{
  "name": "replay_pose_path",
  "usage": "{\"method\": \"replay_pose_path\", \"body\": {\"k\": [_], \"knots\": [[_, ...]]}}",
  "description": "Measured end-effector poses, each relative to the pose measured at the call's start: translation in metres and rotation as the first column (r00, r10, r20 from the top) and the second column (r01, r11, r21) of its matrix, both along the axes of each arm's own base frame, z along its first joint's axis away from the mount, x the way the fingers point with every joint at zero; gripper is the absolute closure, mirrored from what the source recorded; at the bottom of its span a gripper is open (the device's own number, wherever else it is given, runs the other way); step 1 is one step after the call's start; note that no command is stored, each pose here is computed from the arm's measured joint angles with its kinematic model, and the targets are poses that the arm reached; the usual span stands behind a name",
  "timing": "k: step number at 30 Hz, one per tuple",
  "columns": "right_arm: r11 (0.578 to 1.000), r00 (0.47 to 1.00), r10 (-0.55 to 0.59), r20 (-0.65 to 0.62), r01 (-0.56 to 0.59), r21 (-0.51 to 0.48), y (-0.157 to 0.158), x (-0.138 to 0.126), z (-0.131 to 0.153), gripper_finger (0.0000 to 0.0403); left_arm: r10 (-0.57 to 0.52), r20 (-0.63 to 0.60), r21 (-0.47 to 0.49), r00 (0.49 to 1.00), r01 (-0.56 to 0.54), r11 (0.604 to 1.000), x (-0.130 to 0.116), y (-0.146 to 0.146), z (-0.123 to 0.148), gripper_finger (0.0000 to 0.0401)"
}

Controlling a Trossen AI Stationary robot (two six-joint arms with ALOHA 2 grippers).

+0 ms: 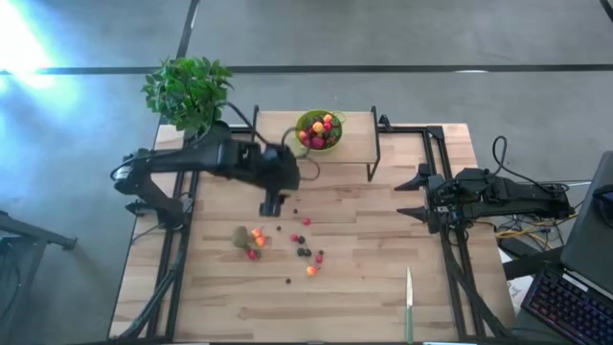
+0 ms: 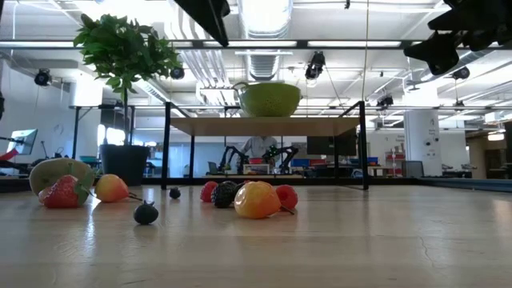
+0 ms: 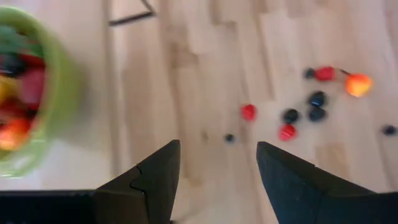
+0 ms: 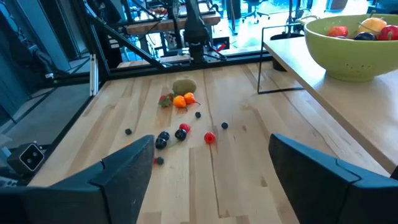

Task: Pick & Place Fruit
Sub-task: Put the red raspberry into the green strainer bowl on the shelf

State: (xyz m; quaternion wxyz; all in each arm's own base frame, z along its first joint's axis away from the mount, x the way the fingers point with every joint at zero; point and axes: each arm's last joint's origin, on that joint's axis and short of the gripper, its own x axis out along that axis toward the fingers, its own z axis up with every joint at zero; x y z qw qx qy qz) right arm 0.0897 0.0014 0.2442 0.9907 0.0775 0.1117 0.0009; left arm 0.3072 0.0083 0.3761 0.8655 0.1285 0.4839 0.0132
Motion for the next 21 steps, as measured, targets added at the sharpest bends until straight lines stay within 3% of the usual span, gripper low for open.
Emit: {"method": "replay_pose_path", "body": {"k": [9, 21], "knots": [[1.000, 1.000, 0.000, 0.000, 0.000, 0.000, 0.000, 0.000, 0.000, 0.0061, -0.125, -0.070, -0.008, 0.990, 0.125, 0.992, 0.004, -0.043, -0.048, 0.0183], [1.000, 1.000, 0.000, 0.000, 0.000, 0.000, 0.000, 0.000, 0.000, 0.0047, -0.147, -0.074, -0.006, 0.986, 0.147, 0.989, 0.006, -0.049, -0.124, 0.0183]]}}
